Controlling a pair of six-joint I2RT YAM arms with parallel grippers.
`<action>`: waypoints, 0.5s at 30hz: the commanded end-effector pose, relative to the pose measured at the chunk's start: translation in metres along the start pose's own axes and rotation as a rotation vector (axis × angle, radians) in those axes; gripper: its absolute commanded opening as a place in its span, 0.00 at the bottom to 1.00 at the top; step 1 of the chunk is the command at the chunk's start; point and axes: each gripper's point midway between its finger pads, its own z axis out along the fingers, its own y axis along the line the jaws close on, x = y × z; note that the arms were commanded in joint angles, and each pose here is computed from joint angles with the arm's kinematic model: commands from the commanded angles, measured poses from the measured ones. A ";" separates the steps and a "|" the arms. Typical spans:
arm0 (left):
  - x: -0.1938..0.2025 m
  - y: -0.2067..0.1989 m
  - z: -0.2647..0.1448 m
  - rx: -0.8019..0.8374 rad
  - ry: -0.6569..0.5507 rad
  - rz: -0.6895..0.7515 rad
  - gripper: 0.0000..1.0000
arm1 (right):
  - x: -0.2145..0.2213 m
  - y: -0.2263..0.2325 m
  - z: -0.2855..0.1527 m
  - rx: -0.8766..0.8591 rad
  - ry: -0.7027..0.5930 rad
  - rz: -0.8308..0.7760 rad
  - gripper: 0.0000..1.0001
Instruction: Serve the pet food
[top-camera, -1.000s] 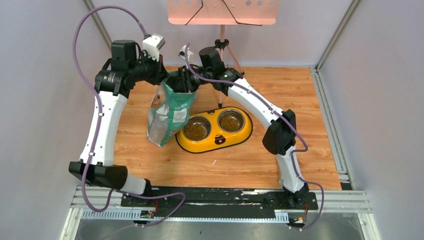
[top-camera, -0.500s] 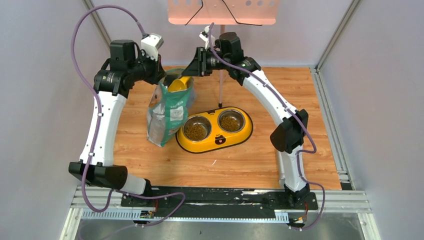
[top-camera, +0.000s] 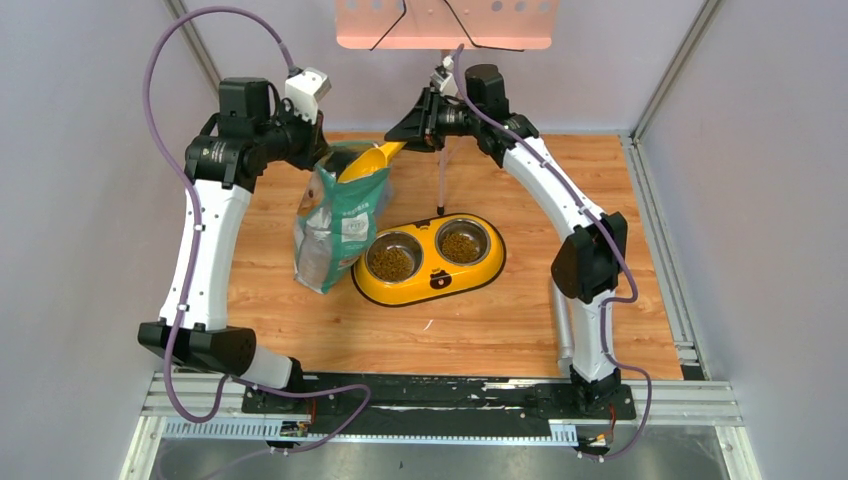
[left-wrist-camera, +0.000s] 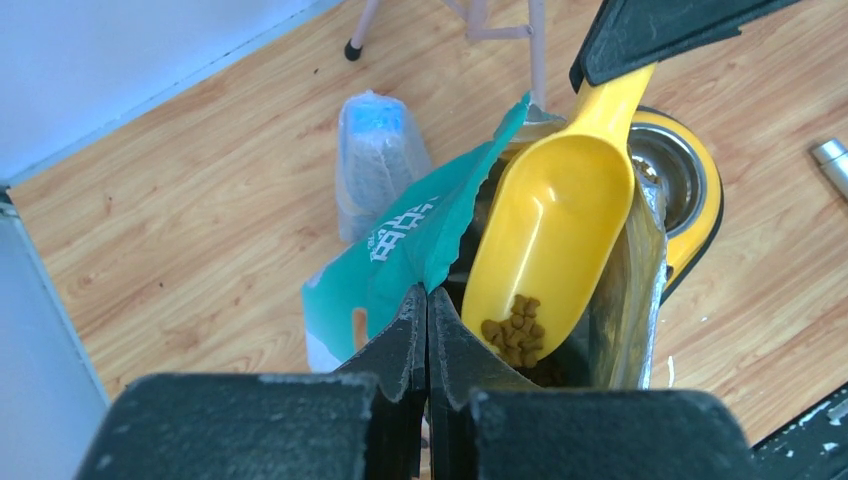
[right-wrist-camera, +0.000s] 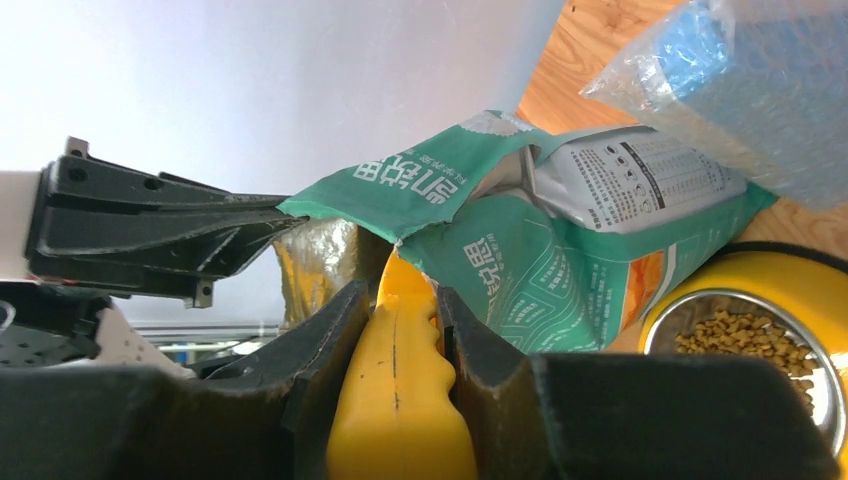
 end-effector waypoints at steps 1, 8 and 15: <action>-0.005 0.004 -0.011 -0.017 -0.001 0.067 0.00 | -0.028 0.031 -0.026 -0.064 -0.089 0.061 0.00; -0.012 0.005 -0.011 -0.018 -0.016 0.075 0.00 | -0.046 0.059 -0.043 -0.094 -0.163 0.041 0.00; -0.017 0.003 -0.014 -0.012 -0.034 0.071 0.00 | -0.054 0.063 -0.047 -0.088 -0.204 0.049 0.00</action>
